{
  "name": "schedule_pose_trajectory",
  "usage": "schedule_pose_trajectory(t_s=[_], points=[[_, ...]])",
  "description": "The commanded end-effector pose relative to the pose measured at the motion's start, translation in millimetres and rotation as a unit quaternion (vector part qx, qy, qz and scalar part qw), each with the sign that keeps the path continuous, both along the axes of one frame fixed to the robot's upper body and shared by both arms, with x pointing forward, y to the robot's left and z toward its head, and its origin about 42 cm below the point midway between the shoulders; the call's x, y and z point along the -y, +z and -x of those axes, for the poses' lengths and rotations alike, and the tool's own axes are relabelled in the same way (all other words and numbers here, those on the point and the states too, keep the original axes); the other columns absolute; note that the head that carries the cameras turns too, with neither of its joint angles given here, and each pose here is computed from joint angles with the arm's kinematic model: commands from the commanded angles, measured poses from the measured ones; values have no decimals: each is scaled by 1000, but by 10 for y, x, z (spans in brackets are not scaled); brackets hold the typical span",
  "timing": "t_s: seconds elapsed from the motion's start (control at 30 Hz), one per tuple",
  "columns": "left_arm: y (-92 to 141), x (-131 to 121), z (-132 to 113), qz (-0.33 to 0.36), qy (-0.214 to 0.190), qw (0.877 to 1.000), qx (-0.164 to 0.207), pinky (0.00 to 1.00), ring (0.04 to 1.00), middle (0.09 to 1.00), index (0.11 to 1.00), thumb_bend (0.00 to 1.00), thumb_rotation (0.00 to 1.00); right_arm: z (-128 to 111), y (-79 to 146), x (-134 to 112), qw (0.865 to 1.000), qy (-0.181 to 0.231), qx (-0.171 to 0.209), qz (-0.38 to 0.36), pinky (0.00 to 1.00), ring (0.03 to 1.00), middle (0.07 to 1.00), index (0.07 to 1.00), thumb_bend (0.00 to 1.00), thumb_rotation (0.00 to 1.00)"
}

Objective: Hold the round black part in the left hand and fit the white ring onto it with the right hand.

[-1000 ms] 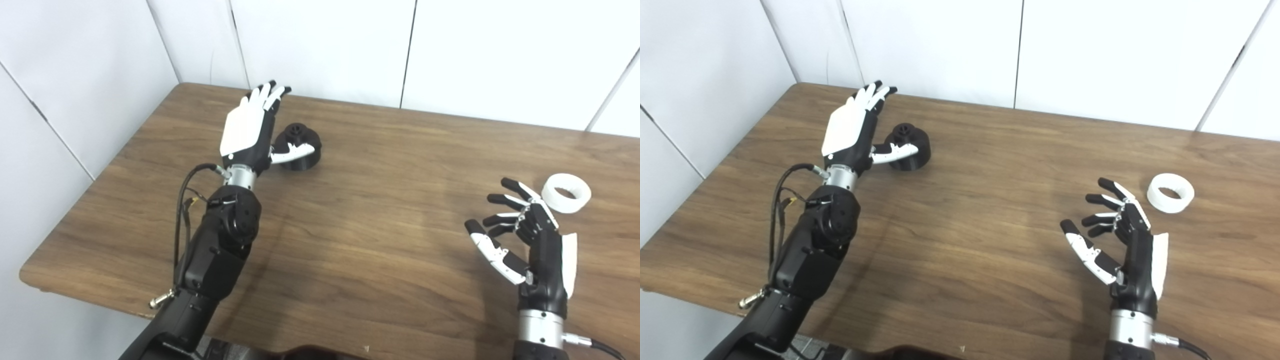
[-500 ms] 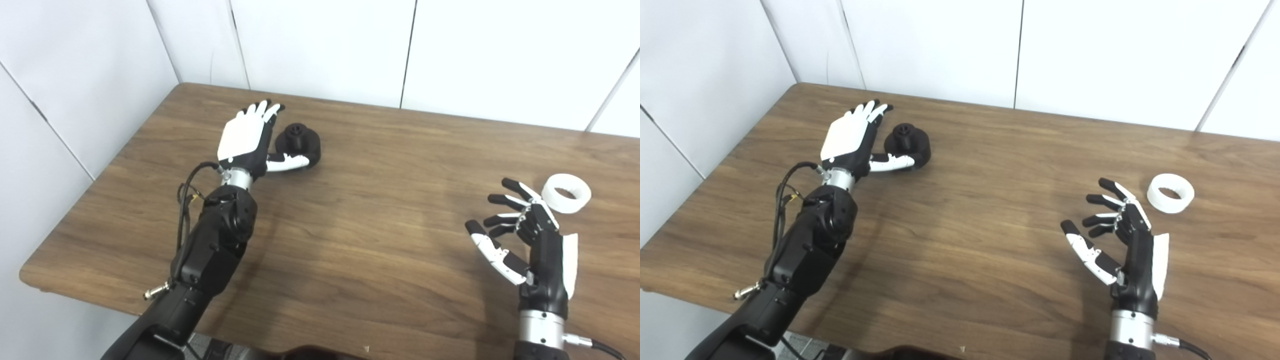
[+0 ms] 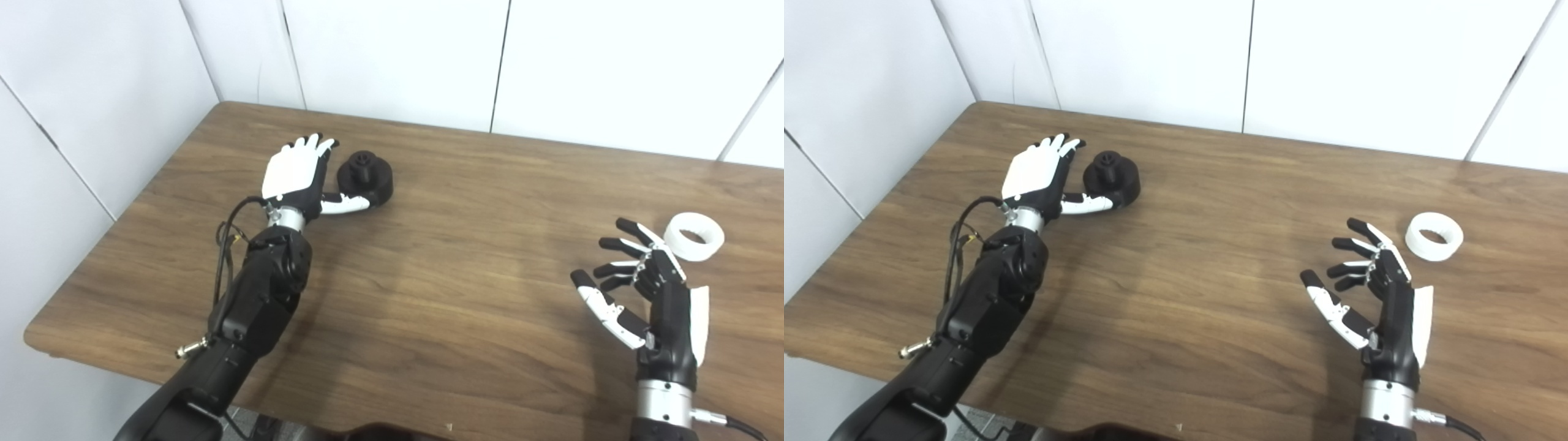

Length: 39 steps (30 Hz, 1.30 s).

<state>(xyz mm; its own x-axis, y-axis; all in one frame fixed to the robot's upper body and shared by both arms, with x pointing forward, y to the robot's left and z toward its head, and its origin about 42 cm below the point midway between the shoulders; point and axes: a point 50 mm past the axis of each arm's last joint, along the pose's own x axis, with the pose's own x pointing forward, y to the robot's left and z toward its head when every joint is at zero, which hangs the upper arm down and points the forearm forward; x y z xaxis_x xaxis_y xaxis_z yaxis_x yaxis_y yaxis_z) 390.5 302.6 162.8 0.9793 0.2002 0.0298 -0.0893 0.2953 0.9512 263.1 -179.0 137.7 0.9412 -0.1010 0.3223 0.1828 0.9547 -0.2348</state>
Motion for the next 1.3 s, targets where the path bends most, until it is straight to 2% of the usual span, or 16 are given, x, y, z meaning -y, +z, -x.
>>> schedule_pose_trajectory(t_s=[0.0, 0.37, 0.67, 1.27], points=[[293, -71, -166, -25, 5, 998, 49, 1000, 1000, 1000, 898, 1000, 622, 185, -194, 155, 999, -16, -34, 20, 369, 486, 661, 761, 628, 183], [148, -120, -234, -19, 7, 1000, 17, 1000, 1000, 1000, 893, 1000, 641, 188, -189, 144, 999, -15, -36, 15, 366, 481, 659, 763, 628, 176], [102, -96, -292, -9, 1, 1000, 14, 1000, 1000, 1000, 910, 1000, 624, 184, -185, 145, 999, -18, -38, 17, 374, 485, 656, 761, 636, 186], [41, -32, -372, -1, -8, 1000, 10, 1000, 1000, 1000, 889, 1000, 608, 193, -160, 125, 999, -16, -36, 16, 372, 489, 657, 760, 631, 186]])
